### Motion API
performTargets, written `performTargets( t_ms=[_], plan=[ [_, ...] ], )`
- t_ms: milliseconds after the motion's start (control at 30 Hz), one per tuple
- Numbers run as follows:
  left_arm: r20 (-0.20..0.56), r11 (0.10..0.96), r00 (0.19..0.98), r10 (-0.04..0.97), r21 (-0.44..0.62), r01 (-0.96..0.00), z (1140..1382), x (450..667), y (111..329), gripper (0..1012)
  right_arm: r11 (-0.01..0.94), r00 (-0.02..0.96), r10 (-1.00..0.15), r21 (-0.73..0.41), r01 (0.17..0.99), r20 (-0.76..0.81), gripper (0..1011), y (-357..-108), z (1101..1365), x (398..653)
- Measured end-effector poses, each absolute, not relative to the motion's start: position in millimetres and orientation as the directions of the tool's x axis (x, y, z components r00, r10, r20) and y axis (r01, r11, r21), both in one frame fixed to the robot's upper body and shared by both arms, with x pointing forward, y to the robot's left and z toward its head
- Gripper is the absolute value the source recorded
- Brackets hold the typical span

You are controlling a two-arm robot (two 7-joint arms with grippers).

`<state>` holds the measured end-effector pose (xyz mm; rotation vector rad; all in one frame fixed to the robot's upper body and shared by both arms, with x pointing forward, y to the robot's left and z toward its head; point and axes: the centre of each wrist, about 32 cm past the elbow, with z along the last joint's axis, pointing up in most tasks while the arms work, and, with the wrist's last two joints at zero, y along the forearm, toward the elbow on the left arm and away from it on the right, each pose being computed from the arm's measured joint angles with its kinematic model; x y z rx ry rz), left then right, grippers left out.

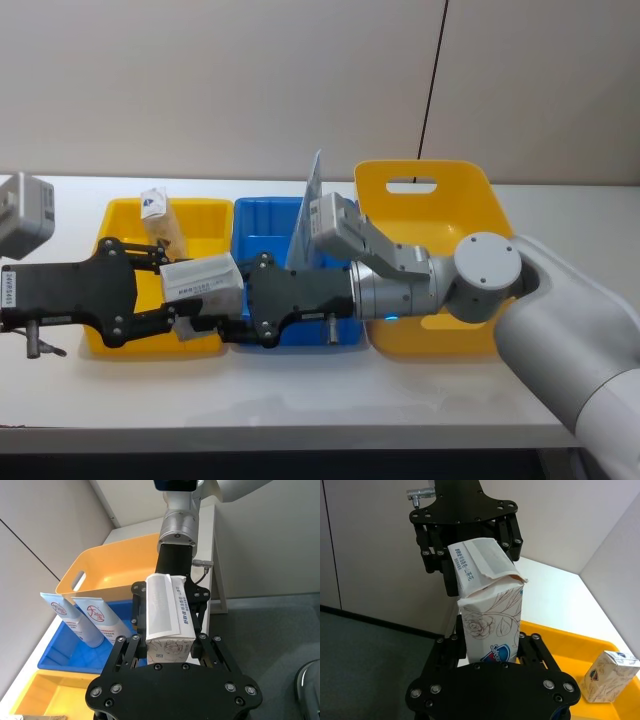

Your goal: Bimanual collaborative sorting of washing and personal care products

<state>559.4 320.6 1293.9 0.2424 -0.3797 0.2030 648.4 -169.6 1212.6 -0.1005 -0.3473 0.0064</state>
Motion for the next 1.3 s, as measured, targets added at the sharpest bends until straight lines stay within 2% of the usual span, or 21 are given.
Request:
performTargets(
  t_ms=[100, 233, 300, 433, 467, 700, 900, 1300],
  plan=[
    [0.388, 0.951, 0.909, 0.15, 0.195, -0.24, 1293.9, 559.4, 320.6, 414, 0.995, 0.94, 0.024, -0.099, 0.011, 0.341, 373, -169.0, 1212.5, 648.3],
    [0.389, 0.951, 0.909, 0.15, 0.195, -0.24, 1293.9, 559.4, 320.6, 418, 0.995, 0.939, 0.024, -0.099, 0.011, 0.344, 359, -168.1, 1212.5, 648.3],
    [0.388, 0.951, 0.909, 0.15, 0.195, -0.24, 1293.8, 559.4, 320.6, 454, 0.995, 0.938, 0.024, -0.098, 0.01, 0.345, 357, -167.5, 1212.5, 648.2],
    [0.388, 0.951, 0.909, 0.15, 0.195, -0.24, 1293.9, 559.4, 320.6, 566, 0.995, 0.938, 0.025, -0.097, 0.01, 0.347, 357, -166.8, 1212.6, 648.2],
    [0.388, 0.951, 0.909, 0.15, 0.195, -0.24, 1293.8, 559.4, 320.6, 628, 0.995, 0.937, 0.025, -0.097, 0.01, 0.347, 357, -166.7, 1212.5, 648.2],
    [0.388, 0.951, 0.909, 0.15, 0.195, -0.24, 1293.9, 559.4, 320.6, 792, 0.995, 0.937, 0.024, -0.097, 0.01, 0.348, 357, -166.4, 1212.5, 648.2],
    [0.388, 0.951, 0.909, 0.15, 0.195, -0.24, 1293.8, 559.4, 320.6, 984, 0.995, 0.937, 0.024, -0.098, 0.011, 0.35, 357, -167.8, 1213.6, 648.0],
    [0.388, 0.951, 0.909, 0.15, 0.195, -0.24, 1293.8, 559.4, 320.6, 1001, 0.996, 0.939, -0.008, -0.08, 0.038, 0.344, 357, -184.3, 1218.3, 642.4]
  ],
)
